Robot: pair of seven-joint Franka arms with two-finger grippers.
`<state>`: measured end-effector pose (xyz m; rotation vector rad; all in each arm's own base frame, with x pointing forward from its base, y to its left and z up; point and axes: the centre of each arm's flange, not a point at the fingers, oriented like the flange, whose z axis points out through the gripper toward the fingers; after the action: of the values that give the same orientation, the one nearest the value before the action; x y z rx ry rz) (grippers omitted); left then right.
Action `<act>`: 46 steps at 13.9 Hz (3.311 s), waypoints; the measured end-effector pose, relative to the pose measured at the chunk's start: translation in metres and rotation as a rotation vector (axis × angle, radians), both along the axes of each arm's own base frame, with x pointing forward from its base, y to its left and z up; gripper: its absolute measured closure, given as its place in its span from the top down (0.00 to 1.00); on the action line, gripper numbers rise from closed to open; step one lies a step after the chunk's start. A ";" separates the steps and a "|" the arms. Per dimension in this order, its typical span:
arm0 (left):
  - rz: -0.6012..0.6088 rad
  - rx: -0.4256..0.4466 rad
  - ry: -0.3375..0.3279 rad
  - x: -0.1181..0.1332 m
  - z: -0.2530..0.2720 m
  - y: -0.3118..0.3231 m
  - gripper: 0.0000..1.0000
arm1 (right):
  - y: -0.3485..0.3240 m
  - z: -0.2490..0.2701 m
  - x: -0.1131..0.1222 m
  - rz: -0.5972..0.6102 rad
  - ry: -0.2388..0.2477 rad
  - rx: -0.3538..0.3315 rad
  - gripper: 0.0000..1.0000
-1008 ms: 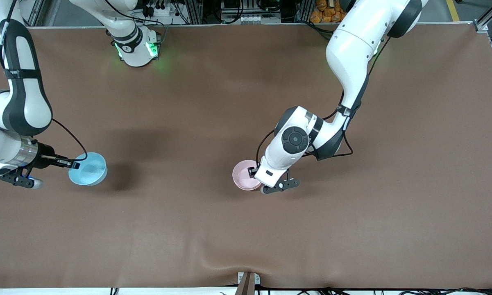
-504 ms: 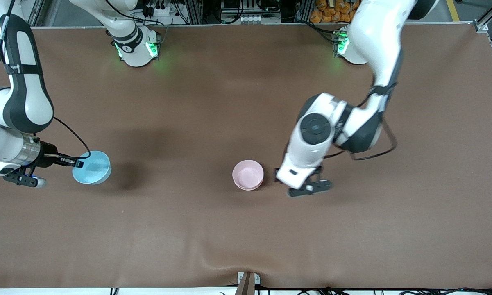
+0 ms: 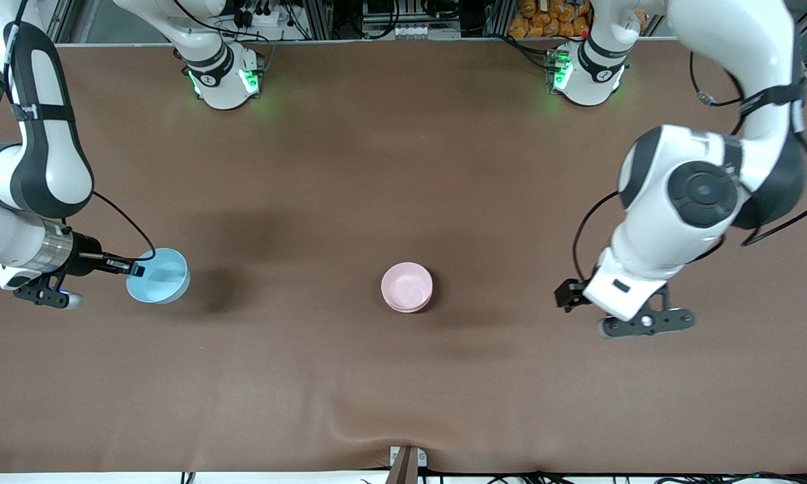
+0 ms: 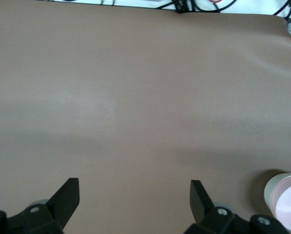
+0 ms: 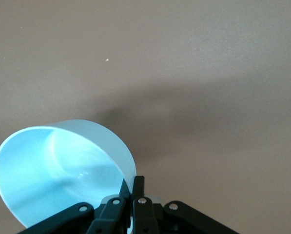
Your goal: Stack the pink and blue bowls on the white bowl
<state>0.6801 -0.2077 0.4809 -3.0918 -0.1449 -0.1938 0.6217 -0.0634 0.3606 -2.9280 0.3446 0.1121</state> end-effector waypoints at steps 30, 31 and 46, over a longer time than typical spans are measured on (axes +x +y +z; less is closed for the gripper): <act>-0.060 -0.108 0.154 -0.161 0.157 0.172 1.00 | 0.276 0.038 -0.011 -0.227 0.056 0.096 0.03; -0.058 -0.109 0.158 -0.164 0.155 0.174 1.00 | 0.276 0.038 -0.011 -0.228 0.056 0.097 0.03; -0.072 -0.071 0.163 -0.160 0.145 0.168 1.00 | 0.438 -0.011 -0.043 -0.343 -0.015 0.150 0.03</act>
<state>0.5204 -0.0401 0.6262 -3.1685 -0.0356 0.0623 0.5787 0.3747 0.3499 -2.6751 0.7903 0.0631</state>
